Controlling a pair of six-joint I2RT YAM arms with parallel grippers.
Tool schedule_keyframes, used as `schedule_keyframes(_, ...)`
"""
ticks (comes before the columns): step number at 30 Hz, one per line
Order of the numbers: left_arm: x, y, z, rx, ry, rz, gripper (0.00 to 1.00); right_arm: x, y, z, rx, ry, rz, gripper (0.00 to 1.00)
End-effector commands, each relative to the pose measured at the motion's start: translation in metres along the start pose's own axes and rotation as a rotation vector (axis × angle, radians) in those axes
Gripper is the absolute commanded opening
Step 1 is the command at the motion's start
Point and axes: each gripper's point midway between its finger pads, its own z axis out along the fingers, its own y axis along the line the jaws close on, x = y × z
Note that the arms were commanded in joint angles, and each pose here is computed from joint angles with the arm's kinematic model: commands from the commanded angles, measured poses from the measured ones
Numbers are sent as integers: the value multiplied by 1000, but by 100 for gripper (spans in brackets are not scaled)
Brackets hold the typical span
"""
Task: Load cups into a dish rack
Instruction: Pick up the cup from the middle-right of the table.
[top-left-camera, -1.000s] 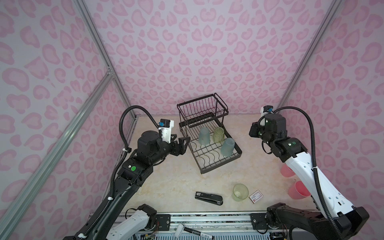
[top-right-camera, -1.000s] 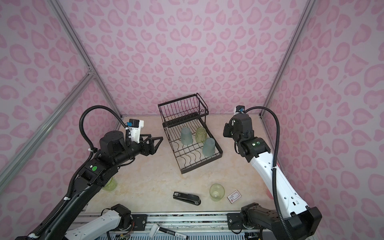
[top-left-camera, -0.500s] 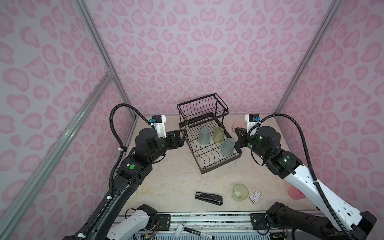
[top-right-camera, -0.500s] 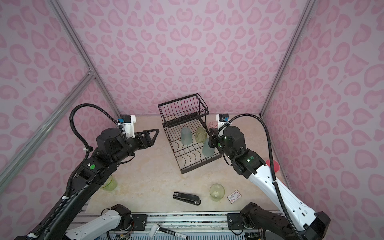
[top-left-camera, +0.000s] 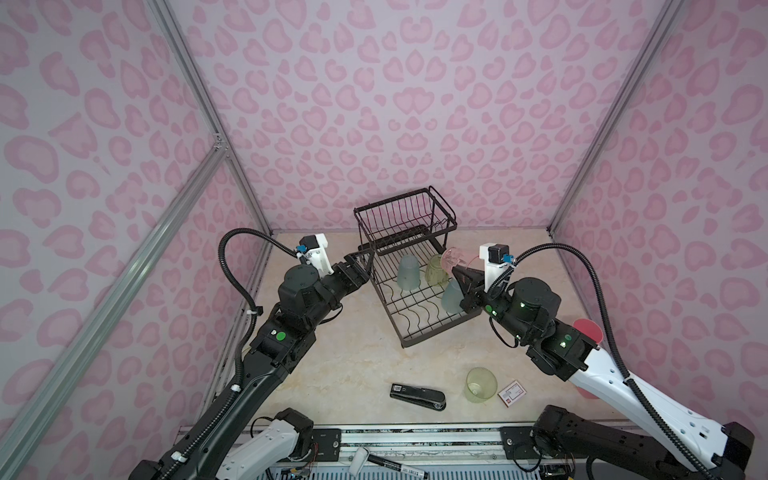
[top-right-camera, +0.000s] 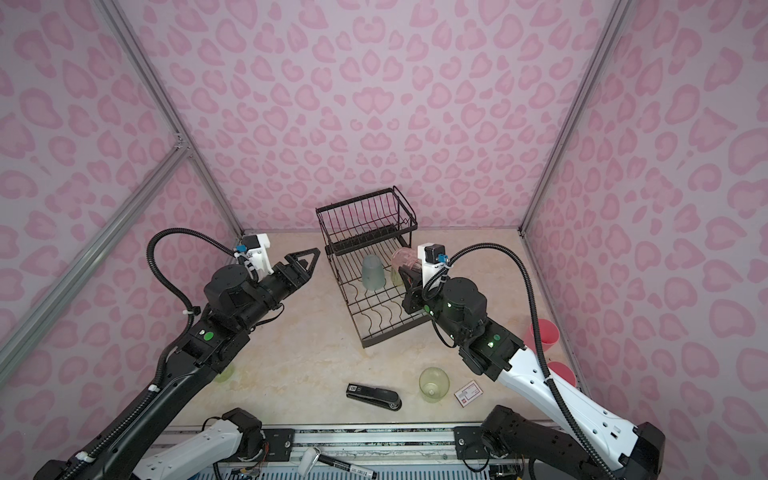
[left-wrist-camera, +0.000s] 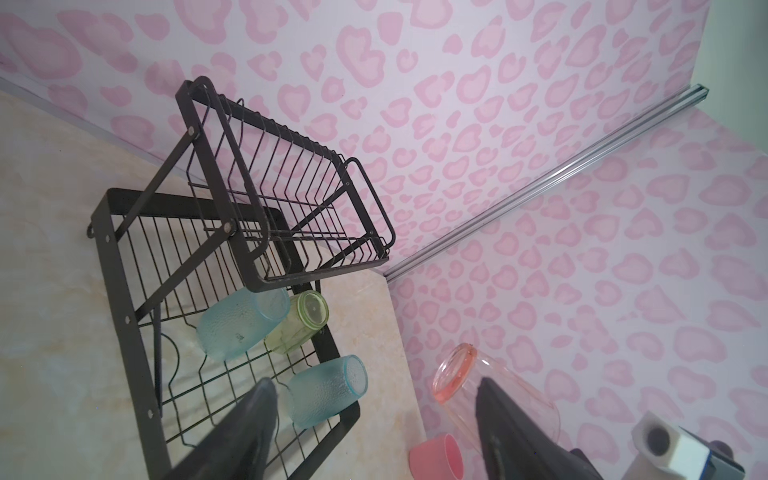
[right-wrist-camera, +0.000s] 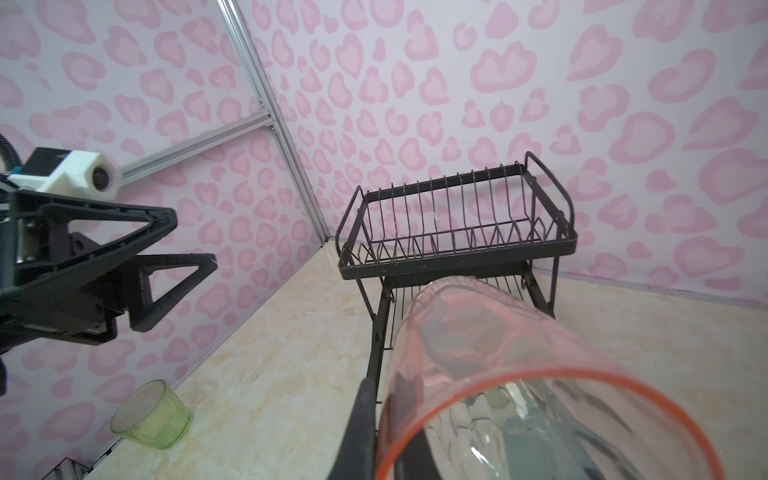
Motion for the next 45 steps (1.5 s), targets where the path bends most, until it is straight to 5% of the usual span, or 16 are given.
schedule_keyframes(1, -11, -13, 6, 70, -58, -114, 77, -17, 16, 1, -73, -99, -12, 0)
schedule_keyframes(17, 18, -13, 34, 97, -56, -419, 76, 5, 47, 30, -195, -102, -39, 0)
schedule_keyframes(25, 25, -13, 38, 97, -98, -407, 75, 7, 48, 37, -199, -120, -34, 0)
schedule_keyframes(45, 62, -24, 69, 123, 32, -495, 75, 17, 45, 46, -204, -152, -30, 0)
